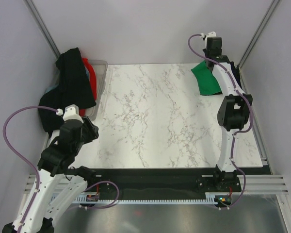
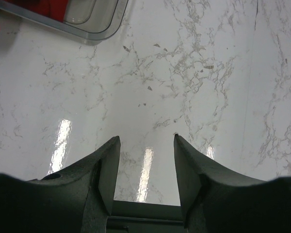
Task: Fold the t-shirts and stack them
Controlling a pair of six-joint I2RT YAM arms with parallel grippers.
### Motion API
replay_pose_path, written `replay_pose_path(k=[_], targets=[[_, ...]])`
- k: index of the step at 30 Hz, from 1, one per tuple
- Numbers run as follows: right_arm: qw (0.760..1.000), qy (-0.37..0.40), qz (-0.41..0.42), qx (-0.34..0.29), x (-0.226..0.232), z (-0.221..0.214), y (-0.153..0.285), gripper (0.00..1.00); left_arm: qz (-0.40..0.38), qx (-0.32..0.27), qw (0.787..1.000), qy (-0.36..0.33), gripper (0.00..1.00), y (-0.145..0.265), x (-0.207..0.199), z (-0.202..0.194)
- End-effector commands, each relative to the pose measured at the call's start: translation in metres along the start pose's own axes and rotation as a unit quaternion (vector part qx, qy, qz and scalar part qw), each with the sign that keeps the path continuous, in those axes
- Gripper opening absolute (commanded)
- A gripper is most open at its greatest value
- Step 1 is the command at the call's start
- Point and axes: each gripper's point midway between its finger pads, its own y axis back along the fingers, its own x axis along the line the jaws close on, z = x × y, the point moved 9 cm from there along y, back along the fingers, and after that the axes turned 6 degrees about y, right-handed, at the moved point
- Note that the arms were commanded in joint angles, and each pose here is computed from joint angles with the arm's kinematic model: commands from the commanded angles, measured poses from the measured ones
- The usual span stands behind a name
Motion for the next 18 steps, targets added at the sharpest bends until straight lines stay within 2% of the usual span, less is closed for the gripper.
replay_pose_path(k=[1,7,8,9,10,11,12,13,15,17,18], targets=[[0.999,0.005,-0.037,-0.031,-0.002,0.008,-0.02,0.0,-0.001,-0.014,1.0,0.018,0.55,-0.003,-0.004,0.005],[0.994,0.0,-0.101,-0.032,-0.003,-0.015,-0.065,0.0,0.002,-0.014,1.0,0.019,0.55,-0.004,-0.004,0.005],[0.991,-0.012,-0.121,-0.048,-0.006,-0.016,-0.072,0.0,0.003,-0.014,1.0,0.019,0.55,-0.004,-0.004,0.005],[0.989,-0.013,-0.139,-0.043,-0.005,-0.02,-0.077,0.03,0.005,-0.013,1.0,0.02,0.55,-0.005,-0.003,0.005],[0.985,-0.03,-0.166,-0.039,-0.02,-0.028,-0.085,0.1,0.006,-0.012,1.0,0.019,0.55,-0.005,-0.003,0.005],[0.978,-0.052,-0.197,-0.042,-0.029,-0.033,-0.091,0.24,0.005,-0.013,1.0,0.019,0.55,-0.005,-0.004,0.005],[0.973,-0.065,-0.221,-0.032,-0.035,-0.038,-0.091,0.28,0.006,-0.014,1.0,0.02,0.55,-0.005,-0.003,0.005],[0.968,-0.084,-0.237,-0.028,-0.04,-0.041,-0.092,0.45,0.005,-0.014,1.0,0.02,0.55,-0.005,-0.003,0.005],[0.956,-0.114,-0.268,-0.014,-0.055,-0.052,-0.09,0.65,0.005,-0.016,1.0,0.022,0.55,-0.004,-0.003,0.005],[0.946,-0.162,-0.282,-0.005,-0.069,-0.067,-0.083,0.64,0.004,-0.017,1.0,0.023,0.55,-0.004,-0.002,0.005],[0.942,-0.182,-0.28,-0.005,-0.073,-0.07,-0.081,0.67,0.002,-0.02,1.0,0.024,0.55,-0.003,-0.002,0.005]])
